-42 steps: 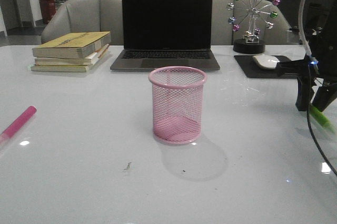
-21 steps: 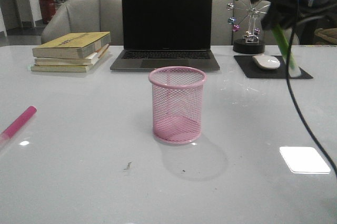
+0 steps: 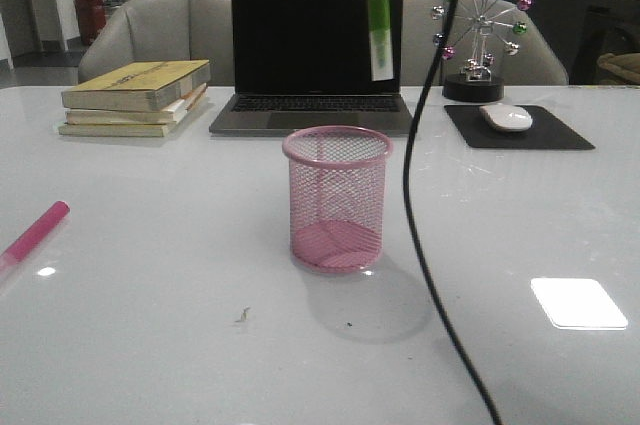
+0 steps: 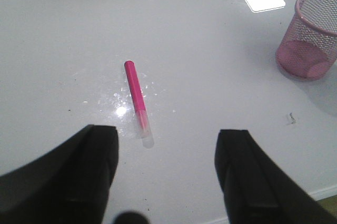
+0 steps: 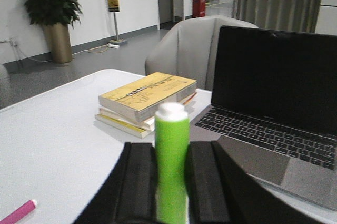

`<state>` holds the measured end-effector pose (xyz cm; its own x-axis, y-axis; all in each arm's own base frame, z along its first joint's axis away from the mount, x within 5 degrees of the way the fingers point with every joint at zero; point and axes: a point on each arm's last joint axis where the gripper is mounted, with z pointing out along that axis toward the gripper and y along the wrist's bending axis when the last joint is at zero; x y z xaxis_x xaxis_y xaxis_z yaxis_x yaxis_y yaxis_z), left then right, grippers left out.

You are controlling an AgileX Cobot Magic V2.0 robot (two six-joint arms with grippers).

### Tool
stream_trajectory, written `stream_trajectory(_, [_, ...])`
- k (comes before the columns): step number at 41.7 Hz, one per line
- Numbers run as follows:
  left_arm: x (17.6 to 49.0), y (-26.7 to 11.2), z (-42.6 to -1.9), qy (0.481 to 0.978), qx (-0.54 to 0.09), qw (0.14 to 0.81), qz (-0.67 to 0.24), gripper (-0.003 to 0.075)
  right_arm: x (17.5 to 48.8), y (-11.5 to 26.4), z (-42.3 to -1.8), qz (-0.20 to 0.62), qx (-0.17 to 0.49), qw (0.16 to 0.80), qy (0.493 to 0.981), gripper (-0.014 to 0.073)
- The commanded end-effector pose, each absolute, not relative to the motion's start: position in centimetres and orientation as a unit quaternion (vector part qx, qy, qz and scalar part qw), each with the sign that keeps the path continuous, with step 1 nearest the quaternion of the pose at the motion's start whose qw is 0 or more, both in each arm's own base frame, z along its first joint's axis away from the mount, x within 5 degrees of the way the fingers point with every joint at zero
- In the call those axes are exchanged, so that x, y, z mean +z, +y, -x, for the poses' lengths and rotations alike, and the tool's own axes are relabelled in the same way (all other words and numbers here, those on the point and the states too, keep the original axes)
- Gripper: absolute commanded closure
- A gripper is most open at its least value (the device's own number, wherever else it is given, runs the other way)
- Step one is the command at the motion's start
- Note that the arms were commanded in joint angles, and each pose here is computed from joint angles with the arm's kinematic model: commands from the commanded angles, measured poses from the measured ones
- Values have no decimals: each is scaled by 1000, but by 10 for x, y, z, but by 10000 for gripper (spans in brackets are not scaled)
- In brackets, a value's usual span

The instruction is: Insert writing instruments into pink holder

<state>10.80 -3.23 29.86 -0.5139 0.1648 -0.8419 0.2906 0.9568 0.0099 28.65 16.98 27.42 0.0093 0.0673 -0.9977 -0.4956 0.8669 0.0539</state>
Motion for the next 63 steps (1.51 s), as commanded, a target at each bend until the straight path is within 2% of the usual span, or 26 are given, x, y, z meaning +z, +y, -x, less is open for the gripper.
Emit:
stream_trajectory(1, [314,-35,-112,843,-74,517,-131,267,287,179,-287,176,218,739,613,466])
stream_trajectory(10, [314,-35,-112,843,-74,517,-131,267,243,192,-299,214,207,694,655,461])
stream_trajectory(12, [314,-35,-112,843,-74,517,-131,267,236,193,-300,218,204,682,668,437])
stream_trajectory(14, [314,-35,-112,843,-74,517,-131,267,231,194,-301,220,201,673,677,384])
stream_trajectory(19, [314,-35,-112,843,-74,517,-131,267,229,193,-301,223,198,664,685,189])
stream_trajectory(23, [314,-35,-112,843,-74,517,-131,267,240,191,-298,221,198,668,682,102])
stream_trajectory(30, [314,-35,-112,842,-74,518,-131,267,282,175,-275,226,185,648,703,98])
stream_trajectory(35, [314,-35,-113,841,-75,520,-131,267,312,155,-245,234,165,608,741,98])
stream_trajectory(43, [314,-35,-113,840,-75,521,-131,267,338,118,-191,243,133,530,802,98])
stream_trajectory(51, [311,-37,-121,853,-73,501,-129,263,337,91,-150,247,115,482,833,98])
stream_trajectory(63, [304,-51,-173,911,-59,390,-121,263,336,68,-115,244,114,481,834,98])
